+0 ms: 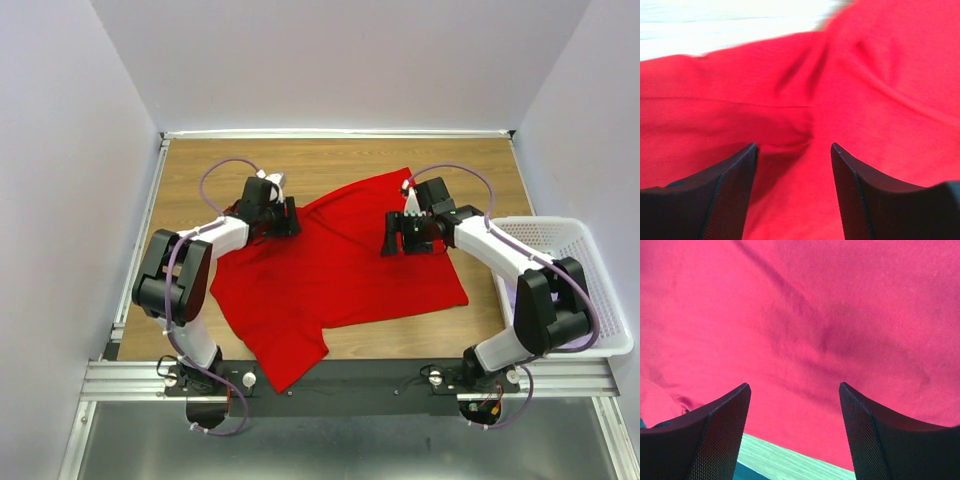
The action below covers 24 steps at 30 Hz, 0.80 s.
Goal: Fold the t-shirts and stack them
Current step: Flatten the tshirt out
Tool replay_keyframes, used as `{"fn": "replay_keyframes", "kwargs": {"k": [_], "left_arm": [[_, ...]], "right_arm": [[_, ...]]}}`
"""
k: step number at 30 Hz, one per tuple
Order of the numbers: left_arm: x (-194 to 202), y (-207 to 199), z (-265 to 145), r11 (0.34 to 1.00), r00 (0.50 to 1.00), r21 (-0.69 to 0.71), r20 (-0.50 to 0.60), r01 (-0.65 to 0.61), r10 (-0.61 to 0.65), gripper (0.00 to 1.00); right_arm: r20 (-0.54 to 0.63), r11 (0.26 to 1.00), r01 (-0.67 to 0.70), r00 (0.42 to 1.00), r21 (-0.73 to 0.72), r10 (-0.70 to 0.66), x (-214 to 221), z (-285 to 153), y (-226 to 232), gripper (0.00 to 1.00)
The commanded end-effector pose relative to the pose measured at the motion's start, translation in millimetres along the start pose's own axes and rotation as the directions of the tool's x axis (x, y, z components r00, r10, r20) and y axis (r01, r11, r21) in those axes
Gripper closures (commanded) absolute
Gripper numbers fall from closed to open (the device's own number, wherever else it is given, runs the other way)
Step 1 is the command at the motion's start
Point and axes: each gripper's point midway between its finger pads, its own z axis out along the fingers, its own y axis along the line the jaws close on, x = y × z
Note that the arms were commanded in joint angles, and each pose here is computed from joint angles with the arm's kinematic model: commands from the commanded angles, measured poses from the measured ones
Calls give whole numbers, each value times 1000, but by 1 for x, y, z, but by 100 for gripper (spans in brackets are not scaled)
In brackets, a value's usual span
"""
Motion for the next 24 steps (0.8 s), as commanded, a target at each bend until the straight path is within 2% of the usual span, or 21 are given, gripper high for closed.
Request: {"fn": "replay_keyframes", "kwargs": {"k": [1, 4, 9, 11, 13, 16, 17, 21, 24], "left_arm": [[2, -39, -12, 993, 999, 114, -18, -41, 43, 34], [8, -54, -19, 990, 999, 138, -24, -40, 43, 34], [39, -72, -16, 980, 993, 199, -110, -23, 46, 36], [38, -71, -22, 983, 995, 185, -98, 12, 6, 36], [29, -64, -31, 991, 999, 130, -42, 37, -31, 36], [20, -41, -47, 985, 985, 42, 19, 169, -170, 37], [14, -24, -53, 967, 966, 8, 49, 254, -254, 37], [11, 32, -81, 908, 907, -117, 181, 403, -380, 39], [12, 70, -102, 866, 876, -194, 259, 460, -408, 40]], "right_arm": [[20, 1000, 4, 1000, -3, -4, 1, -5, 3, 21], [17, 1000, 0, 1000, -4, 0, 1, -4, 3, 21], [14, 1000, 6, 1000, -16, -6, -4, -1, 6, 21], [10, 1000, 16, 1000, -22, -15, -5, 1, 8, 21], [13, 999, 20, 1000, -33, -19, -8, 1, 12, 21], [5, 997, 50, 999, -57, -50, -11, 6, 22, 21], [3, 996, 65, 998, -59, -65, -11, 8, 25, 21], [14, 990, 107, 994, -91, -106, -19, 20, 52, 21], [26, 987, 77, 997, -139, -74, -31, 32, 74, 22]]}}
